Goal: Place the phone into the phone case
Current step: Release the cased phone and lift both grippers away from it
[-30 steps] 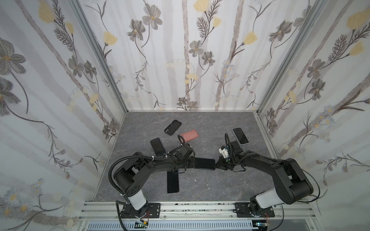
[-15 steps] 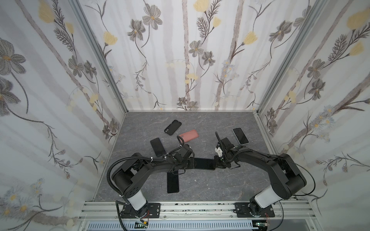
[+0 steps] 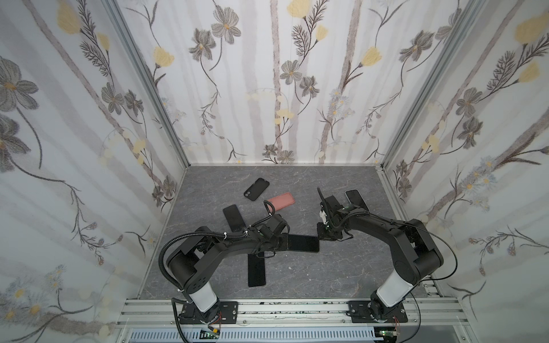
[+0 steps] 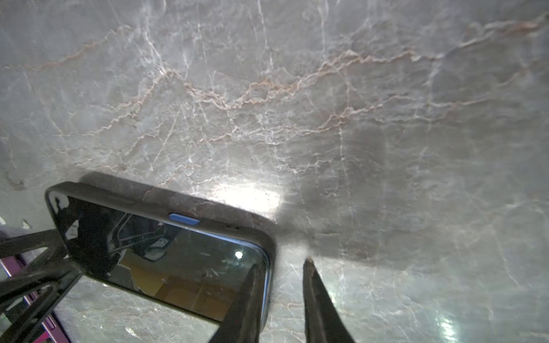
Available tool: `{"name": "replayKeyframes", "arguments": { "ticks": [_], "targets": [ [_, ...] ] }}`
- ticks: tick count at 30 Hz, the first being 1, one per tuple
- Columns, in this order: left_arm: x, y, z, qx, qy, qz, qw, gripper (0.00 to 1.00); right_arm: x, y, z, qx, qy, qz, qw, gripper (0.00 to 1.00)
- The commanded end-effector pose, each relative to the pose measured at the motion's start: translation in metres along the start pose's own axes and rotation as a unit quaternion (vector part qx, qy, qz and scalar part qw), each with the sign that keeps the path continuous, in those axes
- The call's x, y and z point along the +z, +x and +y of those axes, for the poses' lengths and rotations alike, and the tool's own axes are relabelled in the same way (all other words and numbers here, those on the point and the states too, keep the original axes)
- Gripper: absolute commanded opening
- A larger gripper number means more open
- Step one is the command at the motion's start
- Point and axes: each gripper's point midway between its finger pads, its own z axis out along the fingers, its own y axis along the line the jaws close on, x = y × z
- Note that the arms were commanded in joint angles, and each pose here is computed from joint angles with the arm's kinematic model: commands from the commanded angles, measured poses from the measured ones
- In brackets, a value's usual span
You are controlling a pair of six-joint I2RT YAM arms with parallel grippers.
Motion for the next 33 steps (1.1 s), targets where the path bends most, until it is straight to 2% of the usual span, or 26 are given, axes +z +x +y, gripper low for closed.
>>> {"name": "replayKeyframes", "arguments": {
  "ticks": [1,6,11,20,22,25,27,30,32,33],
  "targets": [
    [-0.008,-0.004,0.001,0.005,-0.010,-0.005,1.000,0.35,-0.005,-0.005,0.014,-0.028,-0.016,-0.005,0.999,0.26],
    [-0.022,-0.023,-0.002,0.014,-0.010,-0.033,0.999,0.36,-0.020,-0.021,0.015,-0.040,0.003,-0.036,0.999,0.26],
    [-0.017,-0.020,0.001,0.007,-0.009,-0.018,1.000,0.36,0.003,-0.007,-0.002,-0.036,0.031,0.003,0.999,0.25],
    [-0.014,-0.012,0.007,-0.002,-0.009,-0.013,1.000,0.36,0.013,-0.004,-0.007,-0.043,0.054,0.013,0.998,0.25],
    [-0.016,-0.012,0.007,-0.002,-0.010,-0.015,1.000,0.36,0.009,-0.008,-0.004,-0.050,0.055,0.009,0.997,0.25],
    [-0.026,-0.018,0.004,0.004,-0.010,-0.029,1.000,0.36,-0.013,-0.024,0.025,-0.087,0.032,-0.021,0.995,0.27],
    [-0.037,-0.025,0.003,0.013,-0.014,-0.046,0.999,0.37,-0.033,-0.036,0.055,-0.139,0.003,-0.048,0.989,0.34],
    [-0.061,-0.036,0.004,0.026,-0.022,-0.085,0.996,0.40,-0.055,-0.044,0.095,-0.236,-0.034,-0.081,0.968,0.44],
    [-0.079,-0.043,0.006,0.029,-0.022,-0.114,0.993,0.45,-0.063,-0.043,0.111,-0.307,-0.045,-0.095,0.946,0.63],
    [-0.088,-0.045,0.007,0.033,-0.020,-0.127,0.991,0.49,-0.068,-0.042,0.117,-0.337,-0.052,-0.102,0.935,0.81]
  ]
}}
